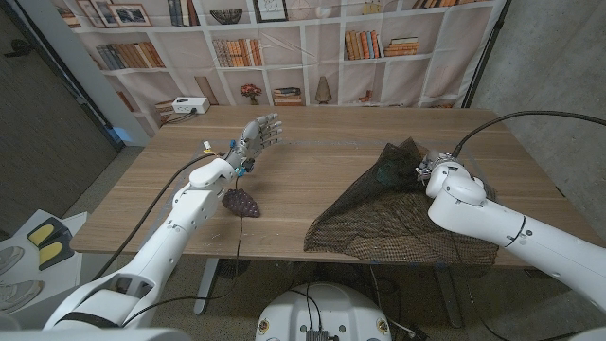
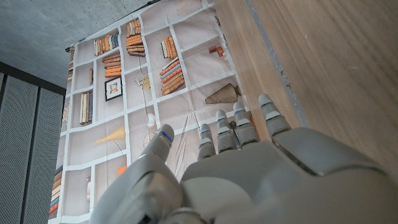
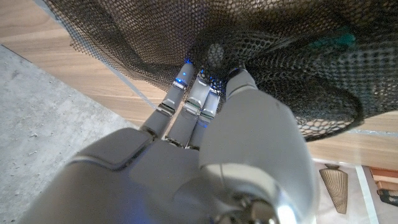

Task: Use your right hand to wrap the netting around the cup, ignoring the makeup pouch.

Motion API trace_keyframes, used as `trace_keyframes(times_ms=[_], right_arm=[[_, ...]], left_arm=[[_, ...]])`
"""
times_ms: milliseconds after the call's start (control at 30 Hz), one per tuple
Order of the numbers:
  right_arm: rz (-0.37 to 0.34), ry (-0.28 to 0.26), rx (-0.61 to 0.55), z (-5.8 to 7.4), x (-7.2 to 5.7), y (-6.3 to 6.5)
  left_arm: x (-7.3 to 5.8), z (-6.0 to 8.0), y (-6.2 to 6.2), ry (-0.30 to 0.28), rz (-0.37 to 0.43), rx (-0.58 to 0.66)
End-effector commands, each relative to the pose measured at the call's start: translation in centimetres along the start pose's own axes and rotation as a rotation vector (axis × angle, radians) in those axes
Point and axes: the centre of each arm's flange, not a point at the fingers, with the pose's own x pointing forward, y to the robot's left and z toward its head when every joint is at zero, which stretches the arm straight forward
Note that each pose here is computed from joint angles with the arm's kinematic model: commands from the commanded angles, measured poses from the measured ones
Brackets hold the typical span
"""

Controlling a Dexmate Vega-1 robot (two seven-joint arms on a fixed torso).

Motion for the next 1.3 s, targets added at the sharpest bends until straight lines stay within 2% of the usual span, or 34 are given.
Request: trace_keyframes(times_ms=[33,200,433,600,900,1067,1100,1300], right_arm=[[0.252,0.104,-0.027,0.2,0.7,0.9],[0.254,0.139,-0.016,-0.3,0.3,0.2],[0.14,0.166,0.01,-1.5,-1.6,-1.5],[0.089,0.182,0.027,-2.2,-3.2,-2.5],[0.02,0.177,0.094,-3.5,-5.6,-2.8],[0.037,0.225,0.093,-3.7,-6.6,-2.8],[0.047,0.252,0.083,-3.7,-6.8,-2.8],[0.101,0.335,0.085,-4.1,-7.3,-2.5]], left_arm=[[0.6,0.0,0.0,-0.001,-0.015,0.003],[0.7,0.0,0.1,-0.002,-0.015,0.001],[0.8,-0.2,0.1,-0.003,-0.019,-0.001],[1.0,-0.4,-0.1,-0.002,-0.025,-0.004],[1.5,-0.7,-0.3,-0.004,-0.041,-0.015],[1.6,-1.0,-0.2,-0.003,-0.049,-0.023],[1.6,-1.1,-0.1,-0.002,-0.051,-0.026],[1.6,-1.4,0.2,-0.002,-0.056,-0.032]])
